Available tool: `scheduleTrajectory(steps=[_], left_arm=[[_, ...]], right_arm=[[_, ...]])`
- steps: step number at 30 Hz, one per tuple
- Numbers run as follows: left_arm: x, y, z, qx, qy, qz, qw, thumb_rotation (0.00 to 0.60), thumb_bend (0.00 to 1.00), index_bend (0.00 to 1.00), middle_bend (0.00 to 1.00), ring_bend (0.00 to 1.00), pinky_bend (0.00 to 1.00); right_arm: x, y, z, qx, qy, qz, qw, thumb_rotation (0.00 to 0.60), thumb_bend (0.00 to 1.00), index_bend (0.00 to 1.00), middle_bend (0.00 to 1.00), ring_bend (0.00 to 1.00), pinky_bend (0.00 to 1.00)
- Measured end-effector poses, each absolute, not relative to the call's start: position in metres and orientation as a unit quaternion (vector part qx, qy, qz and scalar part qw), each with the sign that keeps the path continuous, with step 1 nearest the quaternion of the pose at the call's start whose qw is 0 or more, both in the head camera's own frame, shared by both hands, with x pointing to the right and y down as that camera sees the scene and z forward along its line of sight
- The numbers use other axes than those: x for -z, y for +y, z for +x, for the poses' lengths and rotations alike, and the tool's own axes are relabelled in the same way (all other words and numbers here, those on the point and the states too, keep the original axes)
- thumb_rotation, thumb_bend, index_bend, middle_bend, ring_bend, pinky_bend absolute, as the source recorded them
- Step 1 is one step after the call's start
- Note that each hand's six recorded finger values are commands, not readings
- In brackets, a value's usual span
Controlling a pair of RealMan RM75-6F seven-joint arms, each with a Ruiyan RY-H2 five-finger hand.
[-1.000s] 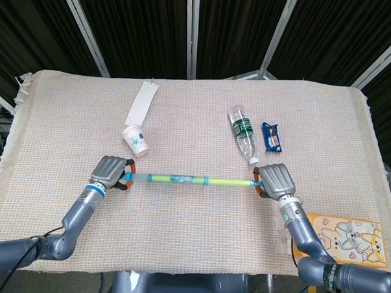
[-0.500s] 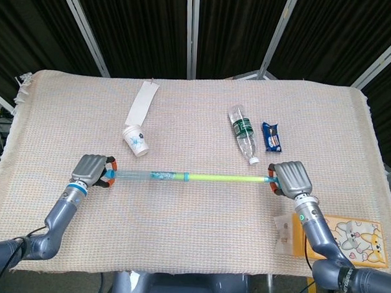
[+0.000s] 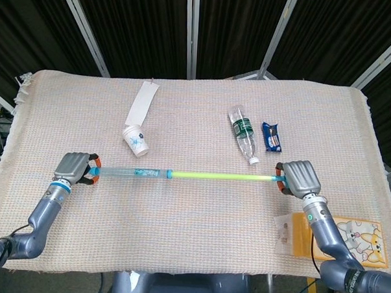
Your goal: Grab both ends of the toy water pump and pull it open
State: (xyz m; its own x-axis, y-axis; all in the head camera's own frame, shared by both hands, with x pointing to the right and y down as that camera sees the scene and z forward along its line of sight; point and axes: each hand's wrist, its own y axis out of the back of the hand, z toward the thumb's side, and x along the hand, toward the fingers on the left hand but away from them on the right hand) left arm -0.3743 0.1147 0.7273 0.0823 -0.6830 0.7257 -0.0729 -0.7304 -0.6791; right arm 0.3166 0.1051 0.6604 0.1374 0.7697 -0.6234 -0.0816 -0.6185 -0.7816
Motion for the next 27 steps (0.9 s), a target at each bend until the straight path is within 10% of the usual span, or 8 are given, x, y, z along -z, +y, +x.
scheduleTrajectory(steps=[3,7,15,19,22,27], left_arm=[[-0.728,0.116,-0.374,0.618,0.272,-0.697,0.243,0.600,0.44,0.61,0.95,0.88,1.00],[-0.730,0.119,-0.374,0.616,0.273,-0.701,0.235,0.600,0.20,0.02,0.91,0.86,1.00],[-0.709,0.113,-0.380,0.590,0.315,-0.702,0.244,0.600,0.11,0.00,0.82,0.80,0.99],[-0.683,0.109,-0.384,0.560,0.352,-0.703,0.263,0.600,0.07,0.00,0.57,0.60,0.74],[-0.660,0.111,-0.387,0.533,0.380,-0.702,0.279,0.600,0.01,0.00,0.22,0.27,0.37],[-0.620,0.135,-0.397,0.508,0.404,-0.699,0.299,0.600,0.00,0.00,0.00,0.00,0.01]], right_arm=[[-0.662,0.106,0.316,-0.602,-0.260,-0.669,0.349,0.600,0.42,0.46,1.00,1.00,1.00],[-0.664,0.107,0.316,-0.603,-0.261,-0.667,0.351,0.600,0.04,0.03,1.00,1.00,1.00],[-0.654,0.106,0.323,-0.594,-0.283,-0.658,0.365,0.600,0.00,0.00,0.96,1.00,1.00],[-0.639,0.108,0.329,-0.575,-0.305,-0.659,0.377,0.600,0.00,0.00,0.83,0.91,0.97],[-0.623,0.111,0.336,-0.555,-0.329,-0.658,0.388,0.600,0.00,0.00,0.59,0.70,0.70],[-0.598,0.125,0.356,-0.524,-0.374,-0.652,0.401,0.600,0.00,0.00,0.05,0.07,0.07]])
